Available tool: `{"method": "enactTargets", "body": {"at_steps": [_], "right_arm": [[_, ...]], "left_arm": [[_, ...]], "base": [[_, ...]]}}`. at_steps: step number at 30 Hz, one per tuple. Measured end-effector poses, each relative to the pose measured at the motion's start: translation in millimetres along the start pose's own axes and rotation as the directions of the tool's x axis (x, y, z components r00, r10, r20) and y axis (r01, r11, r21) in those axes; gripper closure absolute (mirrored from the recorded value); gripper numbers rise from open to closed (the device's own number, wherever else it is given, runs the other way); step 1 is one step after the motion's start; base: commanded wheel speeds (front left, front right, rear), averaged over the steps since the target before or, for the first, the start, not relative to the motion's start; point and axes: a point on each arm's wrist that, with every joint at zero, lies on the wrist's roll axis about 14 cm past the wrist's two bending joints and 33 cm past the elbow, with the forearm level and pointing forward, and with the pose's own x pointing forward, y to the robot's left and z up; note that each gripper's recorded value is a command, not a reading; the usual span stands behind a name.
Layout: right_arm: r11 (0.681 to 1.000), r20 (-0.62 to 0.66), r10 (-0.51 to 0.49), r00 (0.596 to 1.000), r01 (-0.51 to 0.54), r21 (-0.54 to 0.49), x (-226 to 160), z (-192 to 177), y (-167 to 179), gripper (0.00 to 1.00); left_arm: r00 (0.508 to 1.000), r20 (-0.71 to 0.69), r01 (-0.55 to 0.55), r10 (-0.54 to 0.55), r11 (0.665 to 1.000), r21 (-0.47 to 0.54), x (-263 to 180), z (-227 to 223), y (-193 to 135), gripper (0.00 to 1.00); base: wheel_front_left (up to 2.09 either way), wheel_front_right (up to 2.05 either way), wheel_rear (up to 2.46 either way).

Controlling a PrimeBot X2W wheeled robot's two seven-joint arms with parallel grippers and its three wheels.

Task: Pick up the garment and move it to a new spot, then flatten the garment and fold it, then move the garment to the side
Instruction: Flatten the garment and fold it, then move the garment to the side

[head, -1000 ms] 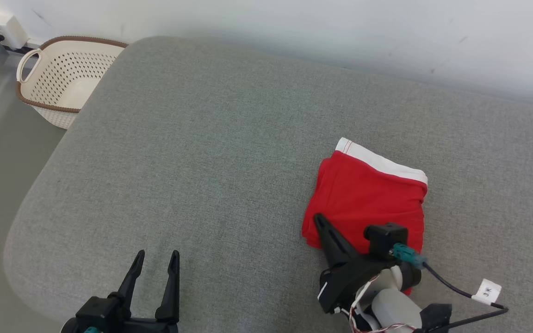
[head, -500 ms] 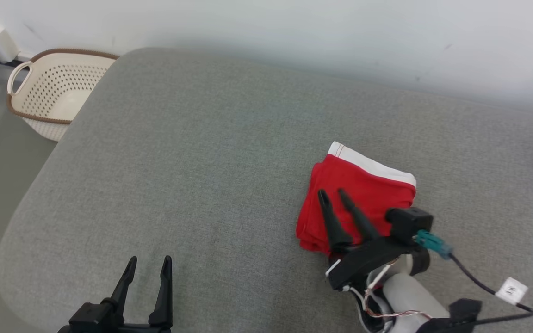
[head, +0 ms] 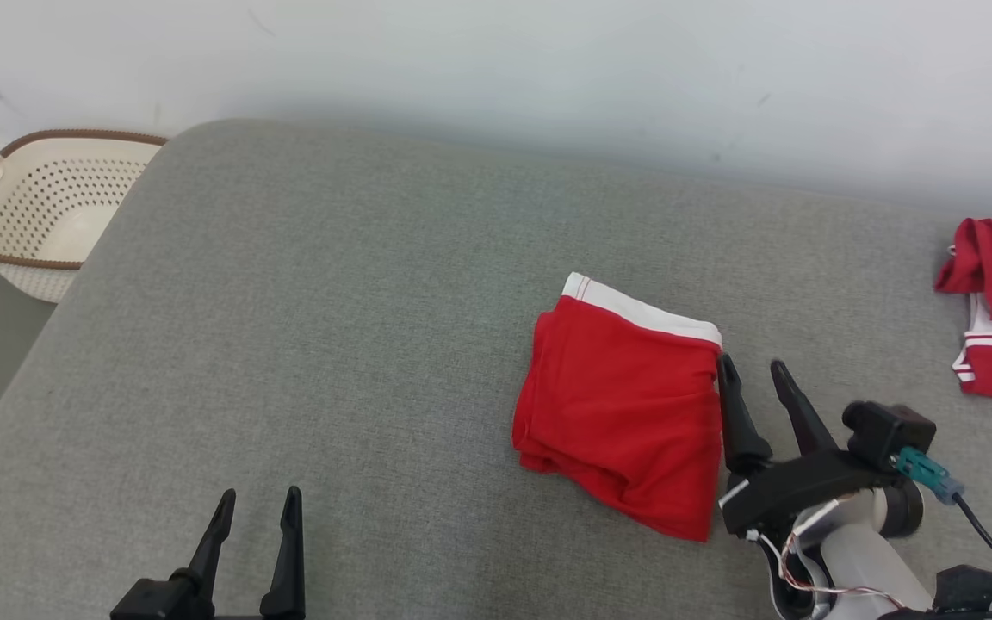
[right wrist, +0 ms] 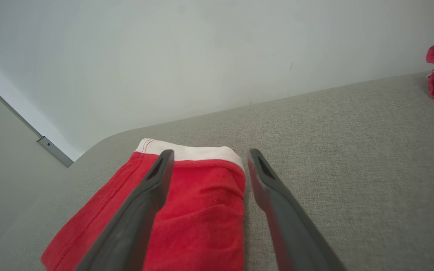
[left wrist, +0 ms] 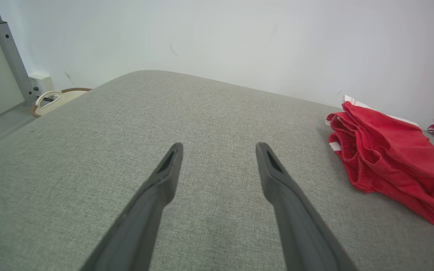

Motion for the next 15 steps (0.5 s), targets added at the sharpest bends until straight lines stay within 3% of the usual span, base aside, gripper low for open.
{"method": "enactTargets", "body": {"at_steps": [7, 15], "right_arm": [[0.995, -0.106, -0.082, 0.991, 0.087, 0.048, -16, -31, -23, 0.00], [0.990, -0.221, -0.080, 0.972, 0.104, 0.098, -15, -63, -20, 0.00]], "left_arm": [[1.000, 0.001, 0.012, -0.012, 1.000, -0.002, 0, 0, -4, 0.00], [1.000, -0.010, 0.004, -0.004, 1.000, 0.003, -1, -3, -1, 0.00]], "base": [[0.00, 0.00, 0.00], [0.00, 0.00, 0.00]]}}
